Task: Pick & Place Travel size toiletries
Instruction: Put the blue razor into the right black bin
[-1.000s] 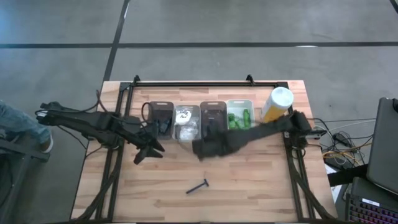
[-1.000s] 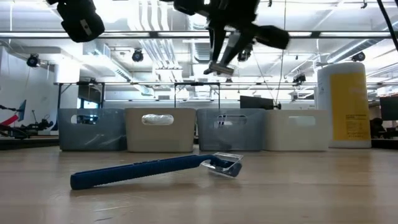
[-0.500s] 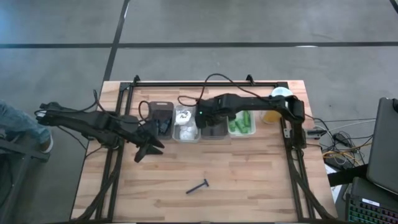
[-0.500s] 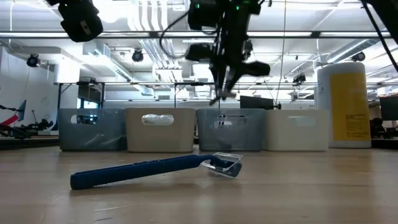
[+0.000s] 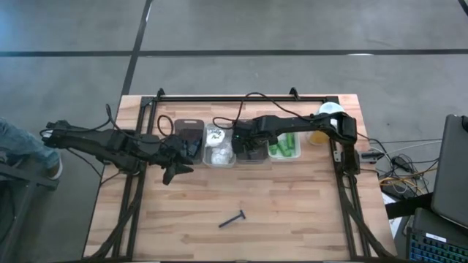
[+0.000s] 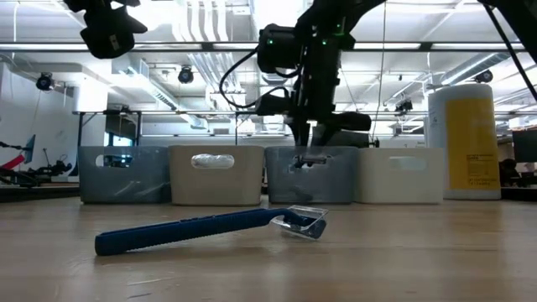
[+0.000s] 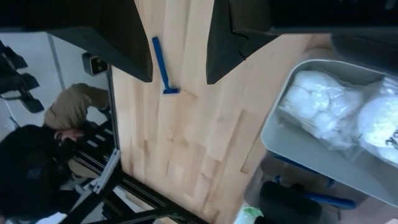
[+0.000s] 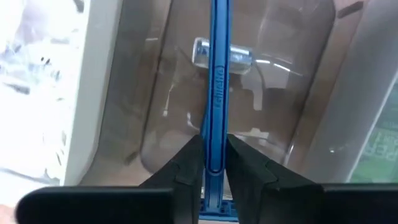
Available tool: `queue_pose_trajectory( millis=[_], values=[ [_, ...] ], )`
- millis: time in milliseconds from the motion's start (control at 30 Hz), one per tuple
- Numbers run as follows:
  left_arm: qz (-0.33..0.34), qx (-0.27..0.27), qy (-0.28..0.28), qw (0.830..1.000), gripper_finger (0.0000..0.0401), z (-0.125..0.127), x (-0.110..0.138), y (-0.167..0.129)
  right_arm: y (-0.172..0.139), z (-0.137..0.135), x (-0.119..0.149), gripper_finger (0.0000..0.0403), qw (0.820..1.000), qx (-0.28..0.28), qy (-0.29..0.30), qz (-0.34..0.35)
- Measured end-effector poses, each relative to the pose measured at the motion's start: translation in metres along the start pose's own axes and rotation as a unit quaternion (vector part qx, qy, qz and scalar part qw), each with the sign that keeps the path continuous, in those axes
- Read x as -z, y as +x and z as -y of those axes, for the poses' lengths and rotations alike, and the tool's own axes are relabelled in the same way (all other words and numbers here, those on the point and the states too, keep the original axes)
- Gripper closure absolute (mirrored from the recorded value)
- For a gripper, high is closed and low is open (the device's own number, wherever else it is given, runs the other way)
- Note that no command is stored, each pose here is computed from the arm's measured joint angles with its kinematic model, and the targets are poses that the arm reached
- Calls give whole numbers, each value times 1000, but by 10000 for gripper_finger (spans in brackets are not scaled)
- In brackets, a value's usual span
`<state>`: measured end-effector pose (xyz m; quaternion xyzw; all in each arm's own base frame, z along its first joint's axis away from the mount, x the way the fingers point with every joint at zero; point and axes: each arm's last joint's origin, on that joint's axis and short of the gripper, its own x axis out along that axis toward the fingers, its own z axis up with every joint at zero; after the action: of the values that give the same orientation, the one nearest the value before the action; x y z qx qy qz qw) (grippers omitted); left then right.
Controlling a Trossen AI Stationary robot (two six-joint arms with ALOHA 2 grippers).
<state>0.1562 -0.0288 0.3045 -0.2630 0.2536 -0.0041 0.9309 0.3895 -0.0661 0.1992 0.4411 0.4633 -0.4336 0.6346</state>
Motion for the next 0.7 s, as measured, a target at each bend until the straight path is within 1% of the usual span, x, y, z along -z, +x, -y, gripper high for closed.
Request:
queue_pose_trajectory(
  millis=[133,333,467,533,600,667,700],
  values=[
    [7,-10,-1,1000,246,-1,-1,1,0,-1,1,308,1000,1,-1,14],
    [6,-17,-2,1000,246,-1,-1,3,0,-2,4,241,999,7,-24,25],
    [3,-19,-8,1000,246,-1,0,5,-8,-4,11,201,997,3,-62,37],
    [1,-22,-8,1000,246,-1,0,6,-19,-8,20,187,995,-9,-93,47],
    [3,-29,-8,1000,246,-2,0,7,-29,-13,32,175,988,-27,-141,54],
    [6,-34,-8,999,246,-2,-1,8,-38,-20,45,166,976,-54,-202,63],
    [9,-39,-7,999,246,-2,-1,8,-40,-24,53,163,967,-66,-239,62]
  ],
)
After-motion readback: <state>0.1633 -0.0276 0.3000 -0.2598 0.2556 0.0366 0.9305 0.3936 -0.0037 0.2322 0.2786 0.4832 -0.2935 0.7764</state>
